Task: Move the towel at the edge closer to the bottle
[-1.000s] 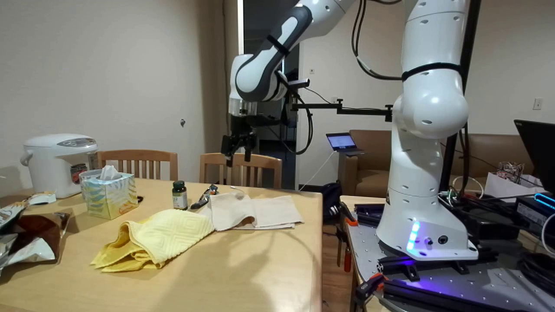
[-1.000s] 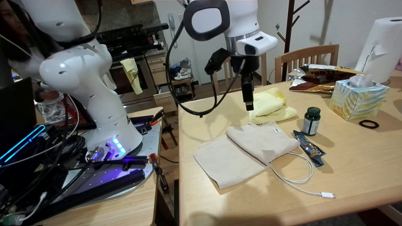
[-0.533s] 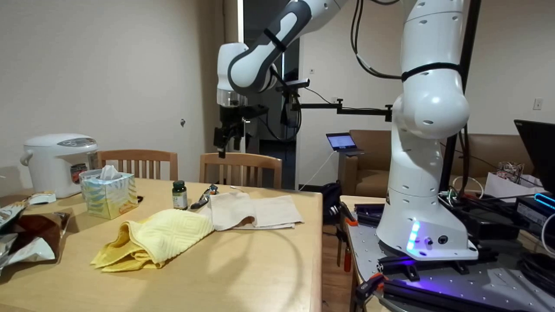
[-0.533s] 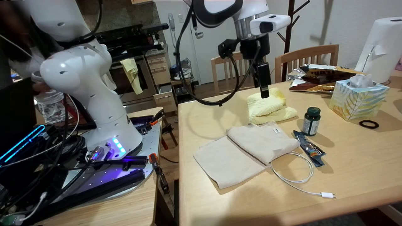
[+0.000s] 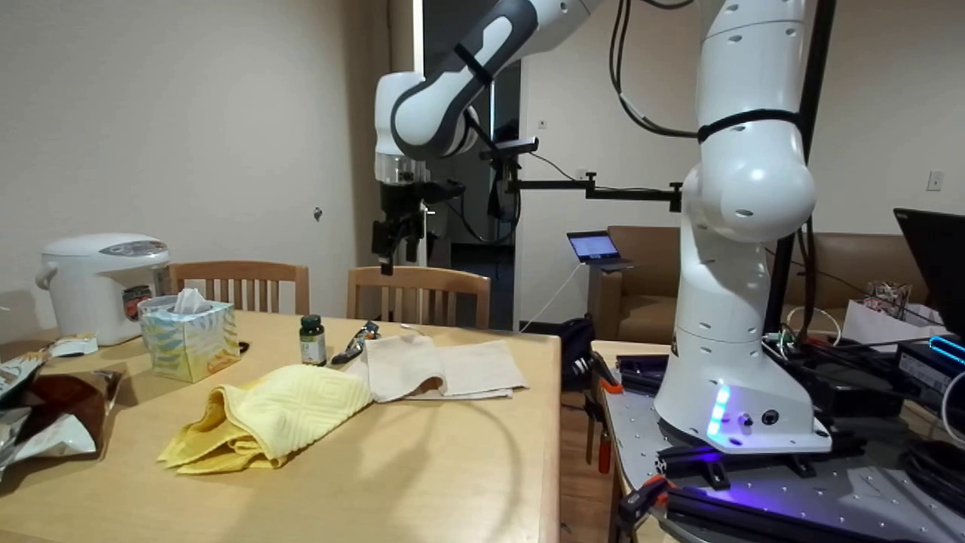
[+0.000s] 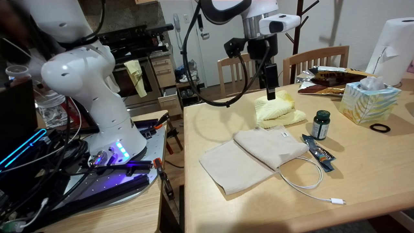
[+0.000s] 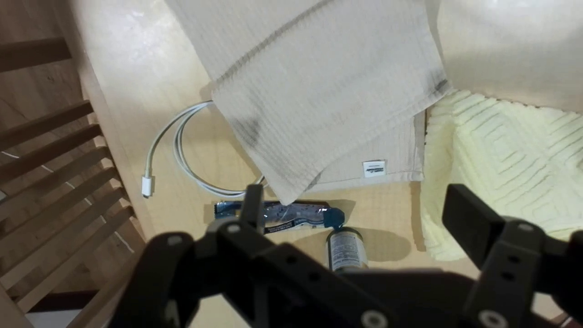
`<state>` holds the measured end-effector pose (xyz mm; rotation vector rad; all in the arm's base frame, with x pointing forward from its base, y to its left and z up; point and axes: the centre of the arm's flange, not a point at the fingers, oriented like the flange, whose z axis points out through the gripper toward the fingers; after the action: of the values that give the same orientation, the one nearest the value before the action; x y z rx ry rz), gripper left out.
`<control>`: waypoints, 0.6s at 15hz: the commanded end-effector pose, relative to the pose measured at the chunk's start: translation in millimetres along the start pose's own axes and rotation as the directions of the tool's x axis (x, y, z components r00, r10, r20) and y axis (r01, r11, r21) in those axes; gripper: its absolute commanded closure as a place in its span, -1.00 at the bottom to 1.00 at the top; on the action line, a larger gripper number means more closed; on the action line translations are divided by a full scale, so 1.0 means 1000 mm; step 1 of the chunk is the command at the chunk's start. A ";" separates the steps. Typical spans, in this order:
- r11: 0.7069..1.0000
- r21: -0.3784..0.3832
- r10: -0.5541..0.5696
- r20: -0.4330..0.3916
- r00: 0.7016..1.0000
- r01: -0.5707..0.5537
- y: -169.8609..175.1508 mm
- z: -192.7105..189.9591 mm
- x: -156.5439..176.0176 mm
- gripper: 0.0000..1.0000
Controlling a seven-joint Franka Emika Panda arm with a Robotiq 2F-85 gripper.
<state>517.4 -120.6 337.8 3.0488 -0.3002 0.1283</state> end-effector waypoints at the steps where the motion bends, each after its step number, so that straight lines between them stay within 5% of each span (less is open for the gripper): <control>1: 0.990 0.103 -0.101 0.077 0.992 0.093 0.006 0.013 0.027 -1.00; 9: 0.960 0.217 -0.217 0.164 0.962 0.179 -0.005 0.040 0.058 -1.00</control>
<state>559.2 -123.7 311.1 3.2346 -0.0284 -0.0805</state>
